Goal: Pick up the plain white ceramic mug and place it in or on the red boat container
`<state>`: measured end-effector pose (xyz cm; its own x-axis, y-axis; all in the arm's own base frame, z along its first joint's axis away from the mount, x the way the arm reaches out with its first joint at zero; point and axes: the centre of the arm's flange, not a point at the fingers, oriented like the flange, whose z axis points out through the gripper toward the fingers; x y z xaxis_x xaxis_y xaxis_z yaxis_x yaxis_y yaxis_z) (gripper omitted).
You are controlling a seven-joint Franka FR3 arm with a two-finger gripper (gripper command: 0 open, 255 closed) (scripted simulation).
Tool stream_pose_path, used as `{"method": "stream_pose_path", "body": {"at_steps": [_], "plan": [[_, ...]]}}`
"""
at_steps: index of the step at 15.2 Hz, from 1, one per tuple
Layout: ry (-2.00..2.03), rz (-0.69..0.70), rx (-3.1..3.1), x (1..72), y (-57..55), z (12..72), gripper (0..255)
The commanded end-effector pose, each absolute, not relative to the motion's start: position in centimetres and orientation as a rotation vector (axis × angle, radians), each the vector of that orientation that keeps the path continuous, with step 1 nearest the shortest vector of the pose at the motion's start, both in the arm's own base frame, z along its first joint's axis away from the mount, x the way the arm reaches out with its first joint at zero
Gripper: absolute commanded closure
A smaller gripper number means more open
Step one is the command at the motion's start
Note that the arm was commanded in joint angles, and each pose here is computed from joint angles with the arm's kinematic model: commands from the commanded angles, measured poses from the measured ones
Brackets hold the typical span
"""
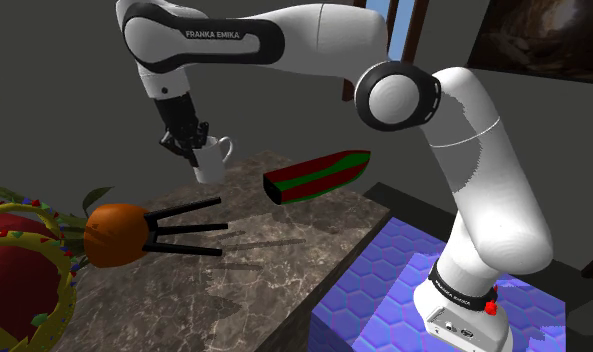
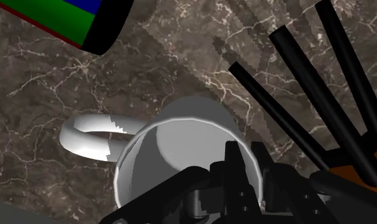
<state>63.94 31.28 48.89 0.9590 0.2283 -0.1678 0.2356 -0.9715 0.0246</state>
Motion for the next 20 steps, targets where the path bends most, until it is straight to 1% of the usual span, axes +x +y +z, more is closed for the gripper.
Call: {"method": "stream_pose_path", "body": {"at_steps": [1, 5, 20], "plan": [[0.363, -0.255, 3.065, 63.9, 31.2, 50.0, 255], [0.363, -0.255, 3.065, 63.9, 31.2, 51.8, 255], [0.363, -0.255, 3.065, 56.2, 13.1, 53.0, 255]]}}
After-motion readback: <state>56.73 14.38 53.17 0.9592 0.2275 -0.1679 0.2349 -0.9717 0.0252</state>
